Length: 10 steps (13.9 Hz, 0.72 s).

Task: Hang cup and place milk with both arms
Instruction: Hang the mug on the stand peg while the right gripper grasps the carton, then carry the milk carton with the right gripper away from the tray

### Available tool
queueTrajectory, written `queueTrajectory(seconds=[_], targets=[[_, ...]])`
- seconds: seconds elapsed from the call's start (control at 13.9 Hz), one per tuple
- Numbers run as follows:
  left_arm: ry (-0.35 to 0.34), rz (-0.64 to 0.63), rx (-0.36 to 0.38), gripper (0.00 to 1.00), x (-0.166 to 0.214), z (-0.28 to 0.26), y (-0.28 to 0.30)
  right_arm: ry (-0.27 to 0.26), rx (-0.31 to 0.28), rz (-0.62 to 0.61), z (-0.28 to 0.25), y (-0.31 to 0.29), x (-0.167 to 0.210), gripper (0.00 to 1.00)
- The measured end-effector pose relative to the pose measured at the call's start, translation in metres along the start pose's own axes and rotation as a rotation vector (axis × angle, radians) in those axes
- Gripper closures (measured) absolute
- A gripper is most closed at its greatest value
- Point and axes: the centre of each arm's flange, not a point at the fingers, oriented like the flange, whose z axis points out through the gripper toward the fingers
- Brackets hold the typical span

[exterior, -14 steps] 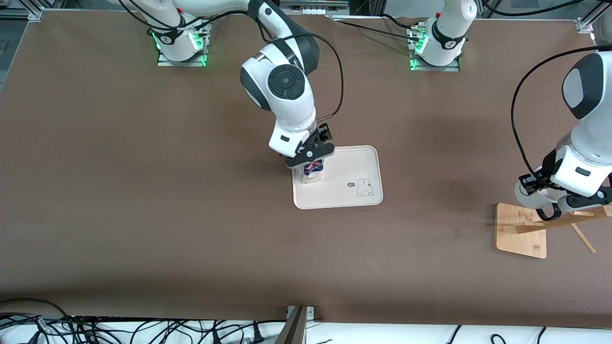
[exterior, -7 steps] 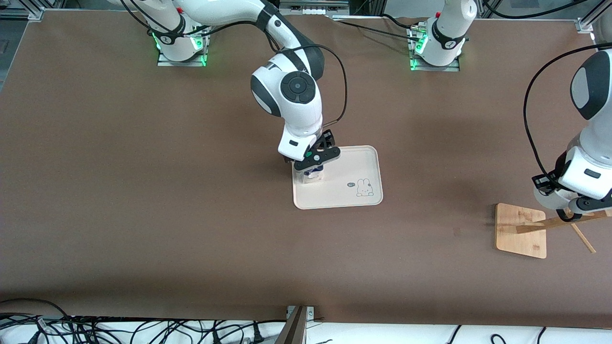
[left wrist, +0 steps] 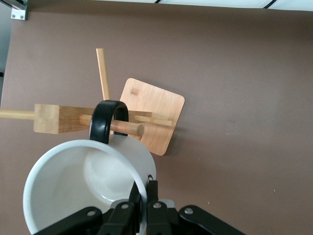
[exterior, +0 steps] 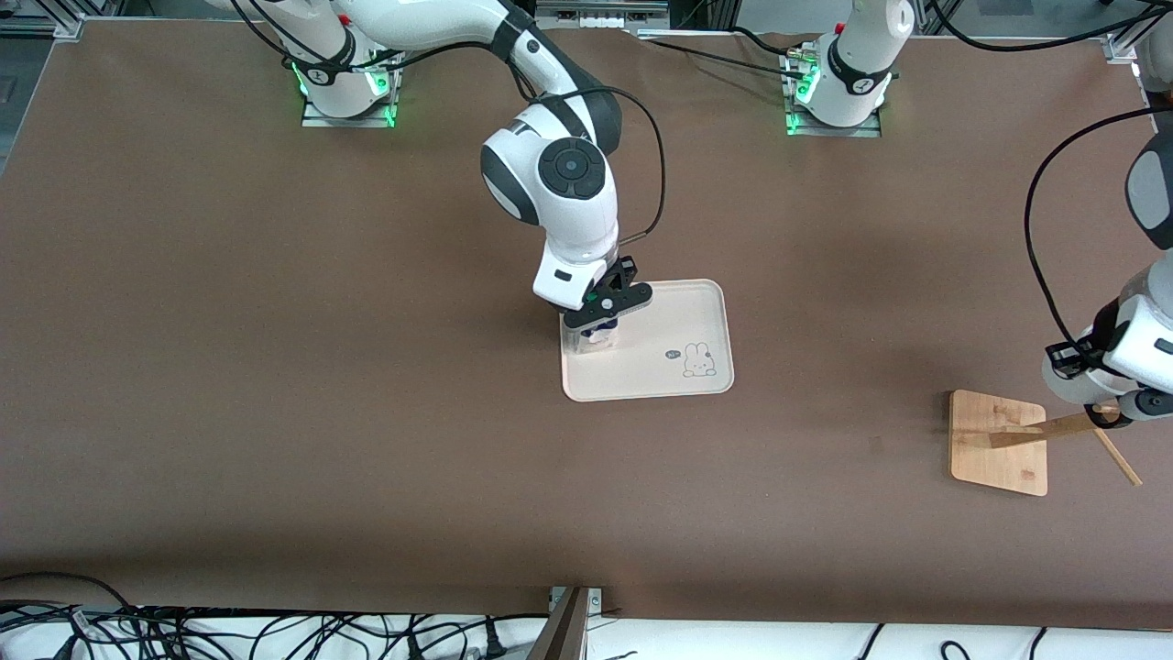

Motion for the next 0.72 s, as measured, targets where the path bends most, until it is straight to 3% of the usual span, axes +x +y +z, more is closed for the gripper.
queueTrajectory(seconds=[0.07,0.43,0.57,0.72], targets=[[-0.007,0.019,-0.007,0.89,0.001,0.004,-0.008,0.004,0.0,0.001,-0.002,0.001,0.001,0.64],[-0.013,0.039,-0.069,0.37,0.0,0.004,-0.003,0.007,-0.014,0.03,-0.038,0.02,0.011,0.63],[-0.032,0.048,-0.077,0.14,-0.002,0.003,0.003,0.024,-0.012,0.073,-0.063,0.059,0.025,0.63],[-0.072,0.078,-0.085,0.0,-0.009,-0.004,0.017,0.031,0.011,0.109,-0.081,0.11,0.038,0.61]])
